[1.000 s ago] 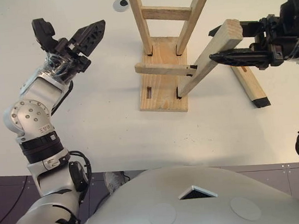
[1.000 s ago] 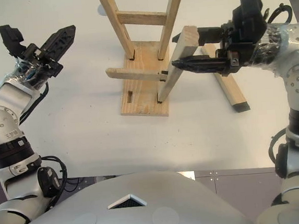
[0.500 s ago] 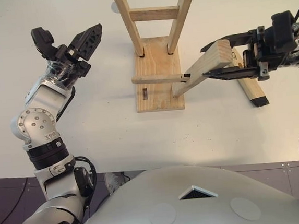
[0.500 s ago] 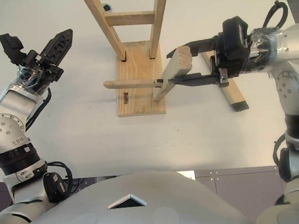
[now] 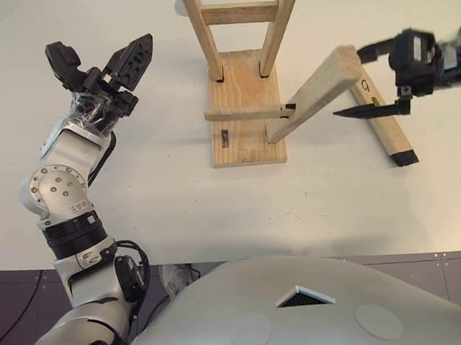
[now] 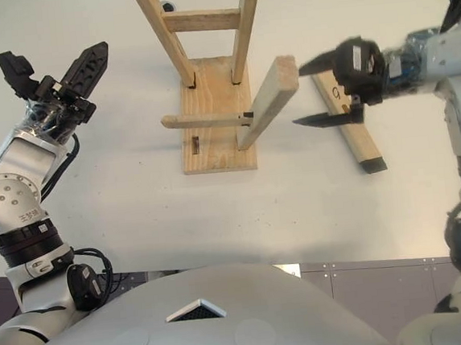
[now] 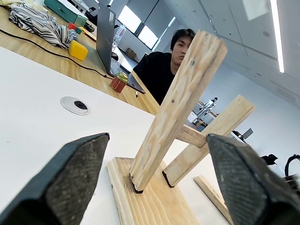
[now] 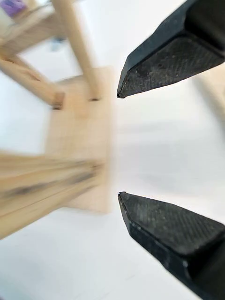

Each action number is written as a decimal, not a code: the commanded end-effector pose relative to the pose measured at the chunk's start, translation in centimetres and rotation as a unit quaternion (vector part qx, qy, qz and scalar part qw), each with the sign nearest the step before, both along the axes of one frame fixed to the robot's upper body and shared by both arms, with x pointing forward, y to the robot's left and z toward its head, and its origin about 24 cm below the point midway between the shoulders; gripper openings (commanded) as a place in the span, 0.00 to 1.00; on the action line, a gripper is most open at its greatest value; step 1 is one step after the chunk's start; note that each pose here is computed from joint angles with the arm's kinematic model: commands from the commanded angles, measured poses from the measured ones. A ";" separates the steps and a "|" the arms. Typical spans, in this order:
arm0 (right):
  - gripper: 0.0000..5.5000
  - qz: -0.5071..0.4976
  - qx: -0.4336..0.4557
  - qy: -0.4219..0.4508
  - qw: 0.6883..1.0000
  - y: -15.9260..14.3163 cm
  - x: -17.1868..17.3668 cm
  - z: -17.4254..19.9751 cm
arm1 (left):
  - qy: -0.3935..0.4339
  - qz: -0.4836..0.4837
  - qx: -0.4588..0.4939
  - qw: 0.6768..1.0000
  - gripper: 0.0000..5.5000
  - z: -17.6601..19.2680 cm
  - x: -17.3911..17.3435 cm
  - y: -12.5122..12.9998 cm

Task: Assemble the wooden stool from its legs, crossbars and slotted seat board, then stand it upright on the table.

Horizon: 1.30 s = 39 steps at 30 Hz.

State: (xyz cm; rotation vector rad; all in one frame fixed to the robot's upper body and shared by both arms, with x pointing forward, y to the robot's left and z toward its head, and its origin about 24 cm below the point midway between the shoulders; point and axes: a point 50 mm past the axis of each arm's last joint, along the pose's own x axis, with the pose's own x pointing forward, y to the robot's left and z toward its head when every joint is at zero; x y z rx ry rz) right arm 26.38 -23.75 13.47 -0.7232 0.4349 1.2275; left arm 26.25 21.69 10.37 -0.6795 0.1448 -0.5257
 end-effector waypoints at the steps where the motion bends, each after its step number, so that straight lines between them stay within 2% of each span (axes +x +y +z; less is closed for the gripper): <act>1: 0.70 -0.221 0.035 -0.034 0.974 -2.4 0.8 -3.1 | 0.000 0.021 0.023 1.000 0.69 0.5 0.5 0.9; 3: 0.75 -0.325 0.106 -0.031 0.939 -2.7 0.5 -3.6 | 0.005 0.032 0.037 0.999 0.69 0.4 0.6 1.2; 5: 0.80 -0.372 0.146 -0.021 0.917 -2.7 0.2 -3.5 | 0.011 0.043 0.050 0.998 0.69 0.0 0.2 1.2; 7: 0.86 -0.416 0.148 -0.012 0.897 -3.6 -0.5 -3.6 | 0.014 0.054 0.061 0.997 0.69 -0.2 0.3 1.2; 10: 0.95 -0.448 0.126 0.000 0.885 -5.1 -0.6 -3.9 | 0.015 0.097 0.053 0.994 0.69 -0.9 0.0 1.6; 13: 0.98 -0.458 0.113 0.008 0.882 -5.7 -0.6 -3.5 | 0.014 0.138 0.035 0.990 0.69 -1.4 -0.7 2.3; 16: 0.98 -0.452 0.107 0.062 0.884 -5.8 -0.9 -4.1 | 0.017 0.172 0.014 0.985 0.69 -2.3 -1.7 2.4; 22: 0.98 -0.412 0.010 0.122 0.903 -7.3 -2.1 -6.1 | 0.015 0.210 -0.011 0.978 0.69 -3.1 -2.8 1.4; 32: 0.69 -0.347 -0.036 0.104 0.931 -7.3 -1.1 -3.8 | 0.026 0.238 -0.026 0.971 0.69 -4.4 -4.6 0.7; 38: 0.51 -0.357 -0.056 0.141 0.922 -7.7 -1.6 -4.8 | 0.005 0.247 -0.026 0.969 0.69 -3.6 -3.8 1.2; 39: 0.51 -0.361 -0.043 0.146 0.920 -7.6 -1.5 -4.7 | 0.005 0.249 -0.026 0.968 0.69 -3.6 -3.8 1.4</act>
